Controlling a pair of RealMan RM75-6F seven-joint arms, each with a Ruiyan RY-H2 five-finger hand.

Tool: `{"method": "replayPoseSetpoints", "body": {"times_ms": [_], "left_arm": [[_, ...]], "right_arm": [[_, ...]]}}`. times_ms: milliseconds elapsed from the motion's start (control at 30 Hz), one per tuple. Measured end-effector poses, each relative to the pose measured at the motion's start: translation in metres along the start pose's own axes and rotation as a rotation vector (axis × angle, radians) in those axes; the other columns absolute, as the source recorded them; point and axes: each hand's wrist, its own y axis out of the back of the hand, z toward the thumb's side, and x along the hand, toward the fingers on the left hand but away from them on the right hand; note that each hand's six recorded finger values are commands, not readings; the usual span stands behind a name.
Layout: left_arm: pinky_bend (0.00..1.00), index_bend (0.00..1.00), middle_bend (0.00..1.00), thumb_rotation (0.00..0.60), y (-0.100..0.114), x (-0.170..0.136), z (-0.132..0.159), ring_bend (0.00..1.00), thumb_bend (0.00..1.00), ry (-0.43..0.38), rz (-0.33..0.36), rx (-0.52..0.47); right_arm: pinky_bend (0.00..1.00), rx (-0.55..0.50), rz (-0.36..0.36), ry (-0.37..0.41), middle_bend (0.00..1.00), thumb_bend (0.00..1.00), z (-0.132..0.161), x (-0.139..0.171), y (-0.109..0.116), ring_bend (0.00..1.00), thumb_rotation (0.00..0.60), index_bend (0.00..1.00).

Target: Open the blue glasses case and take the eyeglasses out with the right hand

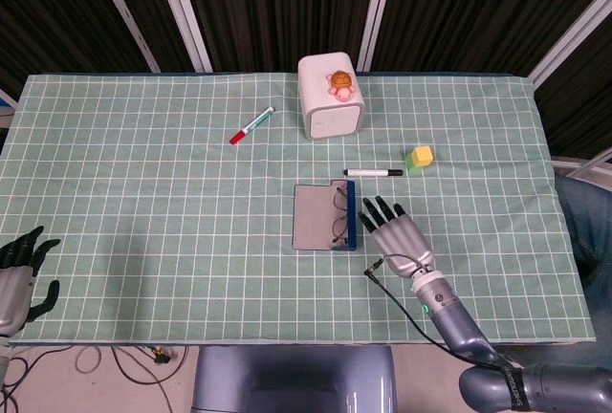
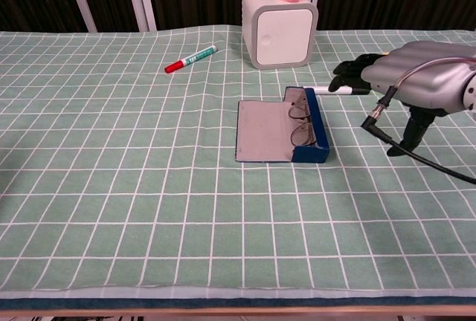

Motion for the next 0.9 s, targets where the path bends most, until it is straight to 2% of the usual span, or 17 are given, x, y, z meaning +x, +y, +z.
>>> {"method": "replayPoseSetpoints", "body": {"times_ms": [333, 467, 900], "left_arm": [[0.09, 0.17, 0.0, 0.6, 0.0, 0.0, 0.0, 0.0, 0.46, 0.0, -0.001, 0.001], [0.09, 0.17, 0.0, 0.6, 0.0, 0.0, 0.0, 0.0, 0.46, 0.0, 0.0, 0.001], [0.09, 0.17, 0.0, 0.6, 0.0, 0.0, 0.0, 0.0, 0.46, 0.0, -0.003, 0.003]], "right_arm": [[0.24, -0.069, 0.002, 0.087, 0.0, 0.18, 0.029, -0.005, 0.001, 0.04, 0.6, 0.13], [0.24, -0.058, 0.003, 0.117, 0.0, 0.18, 0.039, -0.007, -0.002, 0.04, 0.6, 0.13], [0.24, -0.012, 0.04, 0.122, 0.0, 0.18, 0.047, -0.007, -0.018, 0.04, 0.6, 0.15]]}}
